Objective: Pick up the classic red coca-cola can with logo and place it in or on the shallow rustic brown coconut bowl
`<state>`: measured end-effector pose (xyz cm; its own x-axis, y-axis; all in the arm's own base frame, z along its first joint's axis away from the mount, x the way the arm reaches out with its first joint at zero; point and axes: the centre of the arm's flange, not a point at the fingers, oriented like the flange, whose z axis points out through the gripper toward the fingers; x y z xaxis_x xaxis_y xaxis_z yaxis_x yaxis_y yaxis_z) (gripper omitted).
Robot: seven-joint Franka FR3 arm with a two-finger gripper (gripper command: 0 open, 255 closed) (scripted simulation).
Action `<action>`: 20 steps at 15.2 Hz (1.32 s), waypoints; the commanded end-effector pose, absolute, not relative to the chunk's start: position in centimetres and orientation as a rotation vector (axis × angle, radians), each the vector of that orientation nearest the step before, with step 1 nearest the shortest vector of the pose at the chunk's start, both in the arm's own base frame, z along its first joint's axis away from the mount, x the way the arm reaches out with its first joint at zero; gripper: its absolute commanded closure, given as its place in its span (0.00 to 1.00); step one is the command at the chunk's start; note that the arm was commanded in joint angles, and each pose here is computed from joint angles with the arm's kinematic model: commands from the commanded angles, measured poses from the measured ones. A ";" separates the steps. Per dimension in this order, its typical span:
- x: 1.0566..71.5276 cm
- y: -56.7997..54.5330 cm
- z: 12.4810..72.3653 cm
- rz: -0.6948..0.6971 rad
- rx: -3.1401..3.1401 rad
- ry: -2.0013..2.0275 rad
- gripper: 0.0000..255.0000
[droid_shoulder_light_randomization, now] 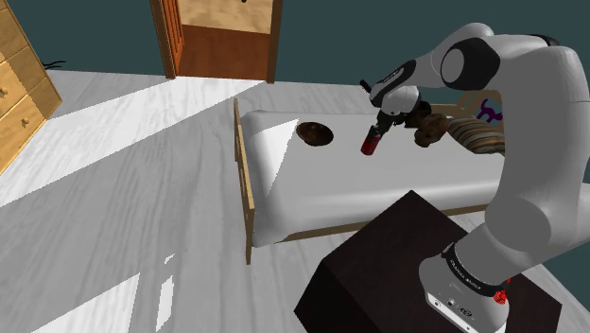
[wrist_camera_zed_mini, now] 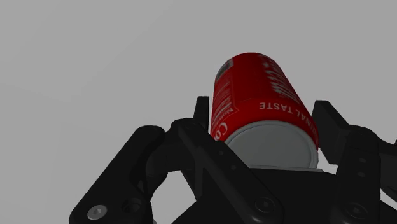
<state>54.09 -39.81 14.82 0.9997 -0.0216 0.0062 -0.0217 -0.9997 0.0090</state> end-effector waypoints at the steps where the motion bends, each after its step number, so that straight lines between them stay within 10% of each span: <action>1: 54.1 -39.8 14.8 0.008 3.133 -0.034 1.00; 20: 54.1 -39.8 20.6 0.009 3.133 -0.034 1.00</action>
<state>54.20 -39.68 19.92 0.9998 -0.0212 0.0054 -0.0213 -0.9997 0.0083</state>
